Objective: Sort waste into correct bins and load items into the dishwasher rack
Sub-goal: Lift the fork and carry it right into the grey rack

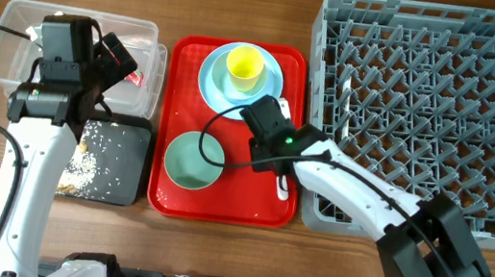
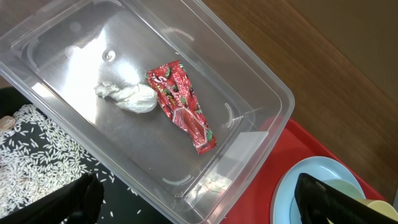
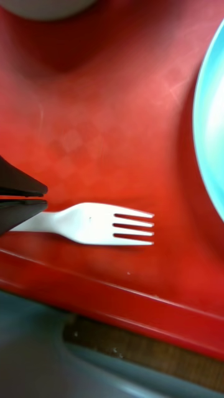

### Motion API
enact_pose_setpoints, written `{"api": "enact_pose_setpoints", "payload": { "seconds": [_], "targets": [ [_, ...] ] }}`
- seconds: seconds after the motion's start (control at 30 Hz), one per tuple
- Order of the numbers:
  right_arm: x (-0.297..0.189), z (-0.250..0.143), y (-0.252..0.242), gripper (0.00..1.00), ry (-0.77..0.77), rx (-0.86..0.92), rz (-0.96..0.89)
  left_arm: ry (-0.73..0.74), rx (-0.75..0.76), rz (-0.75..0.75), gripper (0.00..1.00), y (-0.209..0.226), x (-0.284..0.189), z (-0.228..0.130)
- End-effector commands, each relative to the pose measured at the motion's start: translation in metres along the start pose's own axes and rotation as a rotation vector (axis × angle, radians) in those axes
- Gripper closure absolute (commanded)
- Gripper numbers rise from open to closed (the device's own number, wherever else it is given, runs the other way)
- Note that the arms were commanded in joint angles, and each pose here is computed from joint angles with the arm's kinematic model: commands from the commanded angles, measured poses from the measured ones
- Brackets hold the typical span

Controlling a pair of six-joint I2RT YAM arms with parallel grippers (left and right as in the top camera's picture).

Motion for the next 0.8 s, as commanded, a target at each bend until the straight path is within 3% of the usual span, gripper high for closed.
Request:
{"api": "enact_pose_setpoints", "payload": {
  "seconds": [0.0,0.13,0.43,0.77],
  "targets": [
    [-0.04,0.033,0.006,0.92,-0.074,0.029,0.053,-0.021,-0.003,0.001,0.0,0.0,-0.004,0.006],
    [-0.055,0.038,0.001,0.66,-0.075,0.038,0.051,-0.021,-0.003,0.001,0.0,0.0,-0.004,0.006],
    [-0.007,-0.006,-0.016,0.69,0.066,0.012,-0.043,-0.021,-0.003,0.001,0.0,0.0,-0.004,0.006],
    [0.032,-0.028,-0.02,0.71,0.152,-0.007,-0.09,-0.021,-0.003,0.001,0.0,0.0,-0.004,0.006]
  ]
}}
Point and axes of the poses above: each gripper's point midway between its finger pads, its own x axis out along the fingers, its own y axis along the line the jaws close on, z = x × y, the point moved 4 cm from there along -x, back along the fingers, and after that the axes turned 6 degrees about x, right-handed, at the moved point
